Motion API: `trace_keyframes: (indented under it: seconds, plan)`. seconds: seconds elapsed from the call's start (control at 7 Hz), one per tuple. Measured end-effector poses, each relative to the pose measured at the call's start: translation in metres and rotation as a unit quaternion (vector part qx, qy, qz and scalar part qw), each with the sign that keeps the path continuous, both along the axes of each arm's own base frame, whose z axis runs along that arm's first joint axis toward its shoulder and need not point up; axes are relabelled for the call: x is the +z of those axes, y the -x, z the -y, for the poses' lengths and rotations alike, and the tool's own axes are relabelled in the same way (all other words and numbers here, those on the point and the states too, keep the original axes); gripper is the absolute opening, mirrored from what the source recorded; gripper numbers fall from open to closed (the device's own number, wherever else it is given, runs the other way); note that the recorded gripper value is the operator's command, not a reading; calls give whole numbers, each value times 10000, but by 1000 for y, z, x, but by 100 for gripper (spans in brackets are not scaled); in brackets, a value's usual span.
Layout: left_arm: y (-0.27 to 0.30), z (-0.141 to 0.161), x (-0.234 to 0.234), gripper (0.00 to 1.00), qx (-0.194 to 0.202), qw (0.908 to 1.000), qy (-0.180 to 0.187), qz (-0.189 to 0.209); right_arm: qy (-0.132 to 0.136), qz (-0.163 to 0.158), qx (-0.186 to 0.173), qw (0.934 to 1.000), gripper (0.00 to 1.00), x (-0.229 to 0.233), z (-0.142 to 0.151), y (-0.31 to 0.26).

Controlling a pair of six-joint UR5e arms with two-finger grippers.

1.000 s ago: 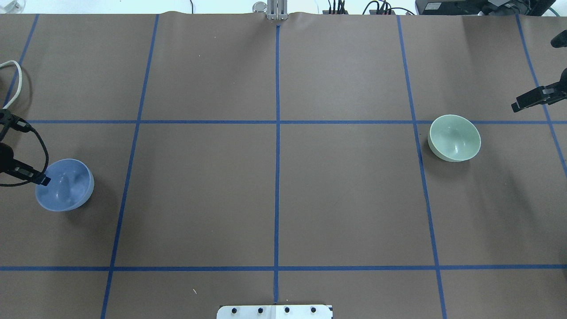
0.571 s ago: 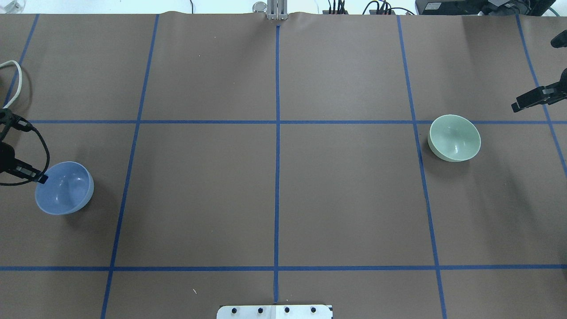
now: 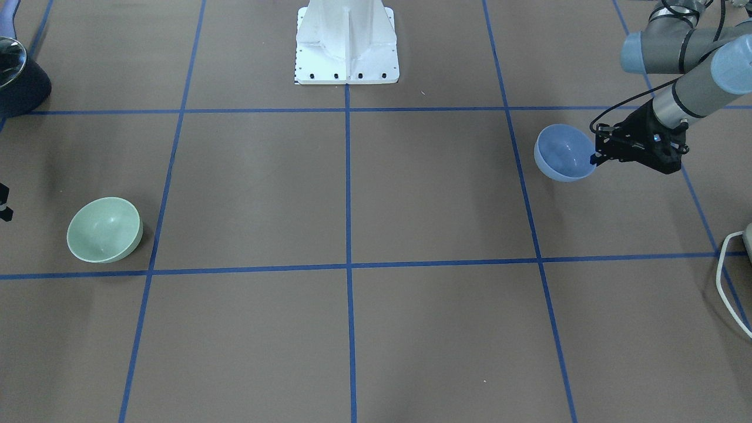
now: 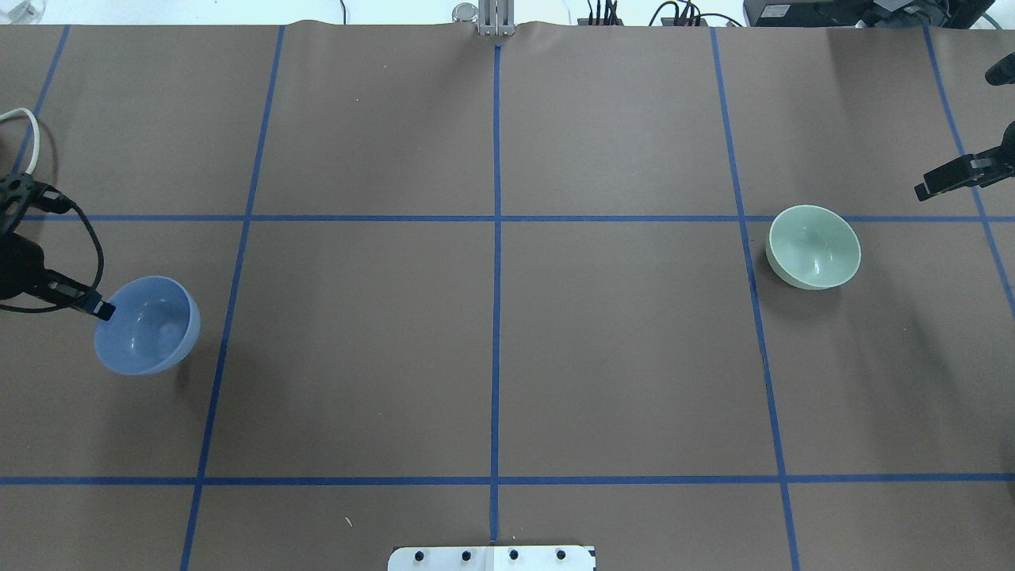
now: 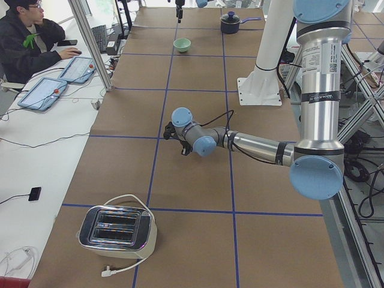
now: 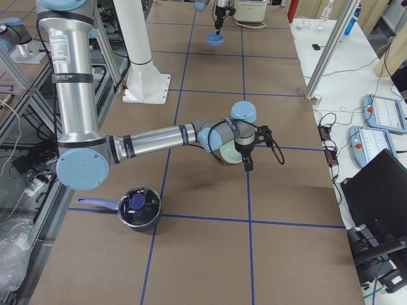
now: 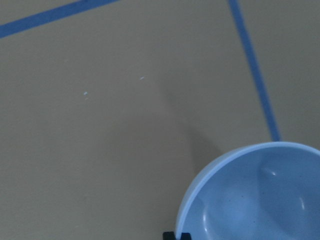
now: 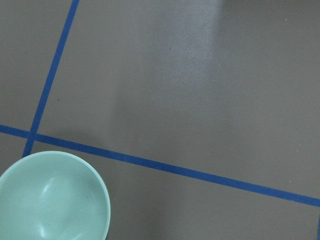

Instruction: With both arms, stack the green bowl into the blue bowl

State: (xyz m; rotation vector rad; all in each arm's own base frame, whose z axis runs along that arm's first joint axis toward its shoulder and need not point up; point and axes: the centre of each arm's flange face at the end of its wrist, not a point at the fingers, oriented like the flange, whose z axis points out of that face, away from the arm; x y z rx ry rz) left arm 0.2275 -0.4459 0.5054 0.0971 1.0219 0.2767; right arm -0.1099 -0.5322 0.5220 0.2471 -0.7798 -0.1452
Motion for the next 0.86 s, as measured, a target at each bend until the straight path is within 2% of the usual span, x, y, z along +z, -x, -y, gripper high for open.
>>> trace_keyframes:
  seconds: [0.29,0.43,0.71,0.86]
  plan:
    - [-47,41,-92,0,-486,9964,671,-188,-9,4,1,10000,100,-1,0,0]
    - [-91,53,-149,0,-584,9940,918,-81,-6,3,2,10000,100,-1,0,0]
    - [-191,52,-245,0,-772,9897,1157,325,-7,2,-1,10000,100,0,0,0]
    - [-234,51,-277,0,-875,9871,1261,448,-7,2,0,10000,100,0,0,0]
